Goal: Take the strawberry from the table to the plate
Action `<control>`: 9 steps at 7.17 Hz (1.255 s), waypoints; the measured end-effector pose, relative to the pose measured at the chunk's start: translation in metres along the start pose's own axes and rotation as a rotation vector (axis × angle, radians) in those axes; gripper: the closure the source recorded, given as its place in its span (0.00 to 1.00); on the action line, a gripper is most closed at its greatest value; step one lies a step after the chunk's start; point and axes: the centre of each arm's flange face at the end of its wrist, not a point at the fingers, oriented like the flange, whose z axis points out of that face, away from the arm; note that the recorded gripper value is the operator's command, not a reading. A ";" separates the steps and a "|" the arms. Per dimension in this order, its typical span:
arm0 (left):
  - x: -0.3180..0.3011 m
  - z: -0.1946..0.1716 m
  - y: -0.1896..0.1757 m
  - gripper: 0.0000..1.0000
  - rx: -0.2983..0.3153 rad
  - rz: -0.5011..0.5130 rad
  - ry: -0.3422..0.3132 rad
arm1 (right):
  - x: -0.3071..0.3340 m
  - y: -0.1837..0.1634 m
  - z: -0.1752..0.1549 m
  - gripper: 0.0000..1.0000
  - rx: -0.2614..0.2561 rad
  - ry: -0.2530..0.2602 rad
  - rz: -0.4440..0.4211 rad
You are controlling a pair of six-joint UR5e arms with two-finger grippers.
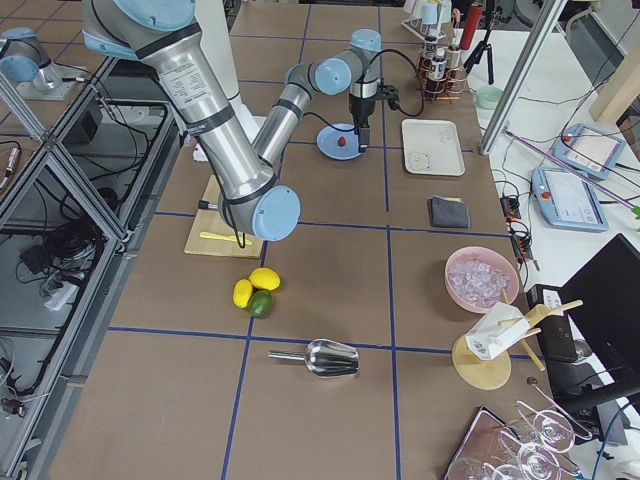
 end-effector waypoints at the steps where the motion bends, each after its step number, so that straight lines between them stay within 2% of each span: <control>1: -0.017 0.003 0.016 0.00 -0.017 0.025 0.014 | 0.070 -0.005 -0.005 0.00 -0.019 -0.001 -0.043; 2: -0.029 0.006 0.030 0.00 -0.029 0.039 0.018 | 0.141 -0.004 -0.009 0.00 -0.035 -0.004 -0.070; 4: -0.044 0.021 0.061 0.00 -0.068 0.027 0.018 | 0.247 0.015 -0.009 0.00 -0.058 0.001 -0.048; 7: -0.059 0.042 0.085 0.00 -0.157 -0.032 0.039 | 0.308 0.029 0.010 0.00 -0.092 0.010 0.024; 9: -0.062 0.041 0.090 0.00 -0.203 -0.095 0.092 | 0.353 0.032 0.030 0.00 -0.082 -0.042 0.073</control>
